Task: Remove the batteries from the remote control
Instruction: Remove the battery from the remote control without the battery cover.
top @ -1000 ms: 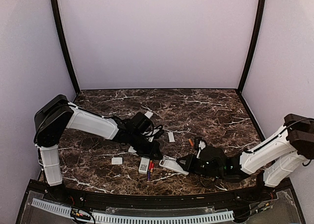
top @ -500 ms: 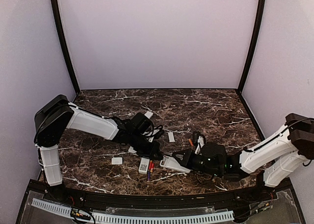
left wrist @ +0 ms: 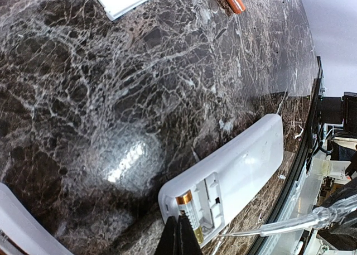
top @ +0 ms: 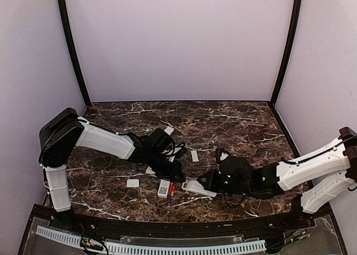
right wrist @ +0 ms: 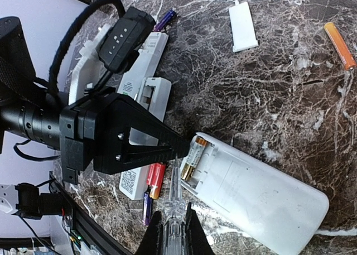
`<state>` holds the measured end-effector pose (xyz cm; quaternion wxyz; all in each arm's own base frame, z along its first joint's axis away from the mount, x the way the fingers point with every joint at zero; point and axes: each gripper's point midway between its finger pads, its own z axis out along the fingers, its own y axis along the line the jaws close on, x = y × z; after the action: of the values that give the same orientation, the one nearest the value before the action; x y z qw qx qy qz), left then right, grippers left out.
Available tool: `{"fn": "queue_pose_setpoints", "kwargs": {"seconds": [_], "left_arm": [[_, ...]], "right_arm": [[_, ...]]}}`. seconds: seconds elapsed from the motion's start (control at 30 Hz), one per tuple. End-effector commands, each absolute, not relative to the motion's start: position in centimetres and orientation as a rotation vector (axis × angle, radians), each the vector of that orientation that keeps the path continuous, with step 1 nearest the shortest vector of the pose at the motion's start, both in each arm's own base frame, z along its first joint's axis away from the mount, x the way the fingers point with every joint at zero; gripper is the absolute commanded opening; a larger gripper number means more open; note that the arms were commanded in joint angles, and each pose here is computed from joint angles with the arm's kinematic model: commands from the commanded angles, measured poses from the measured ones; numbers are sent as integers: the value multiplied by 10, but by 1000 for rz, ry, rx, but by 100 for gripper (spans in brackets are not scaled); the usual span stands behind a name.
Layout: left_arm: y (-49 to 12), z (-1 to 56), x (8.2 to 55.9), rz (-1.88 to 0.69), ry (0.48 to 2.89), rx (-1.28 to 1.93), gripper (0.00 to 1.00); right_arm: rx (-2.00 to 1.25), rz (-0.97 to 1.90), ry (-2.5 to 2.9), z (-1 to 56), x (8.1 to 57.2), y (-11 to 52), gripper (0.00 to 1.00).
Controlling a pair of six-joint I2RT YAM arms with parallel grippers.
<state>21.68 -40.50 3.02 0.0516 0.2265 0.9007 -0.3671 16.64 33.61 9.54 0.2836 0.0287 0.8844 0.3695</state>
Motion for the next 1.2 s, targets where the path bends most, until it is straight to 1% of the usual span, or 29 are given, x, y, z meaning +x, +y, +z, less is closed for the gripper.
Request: {"fn": "queue_pose_setpoints", "kwargs": {"seconds": [0.0, 0.4, 0.63, 0.87, 1.03, 1.17], "left_arm": [[-397, 13, 203, -1088, 2807, 705, 0], [-398, 15, 203, -1094, 2805, 705, 0], [-398, 15, 202, -1101, 2808, 703, 0], [-397, 12, 200, -1107, 2815, 698, 0], [-396, 11, 199, -1114, 2816, 692, 0], [-395, 9, 197, -1118, 2825, 686, 0]], "right_arm": [[18, 873, 2459, 81, 155, 333, 0], [-3, 818, 2488, 71, 154, 339, 0], [53, 832, 2493, 57, 155, 341, 0], [216, 976, 2429, 42, 158, 336, 0], [260, 1072, 2354, 45, 160, 336, 0], [280, 1091, 2306, 47, 164, 336, 0]]}}
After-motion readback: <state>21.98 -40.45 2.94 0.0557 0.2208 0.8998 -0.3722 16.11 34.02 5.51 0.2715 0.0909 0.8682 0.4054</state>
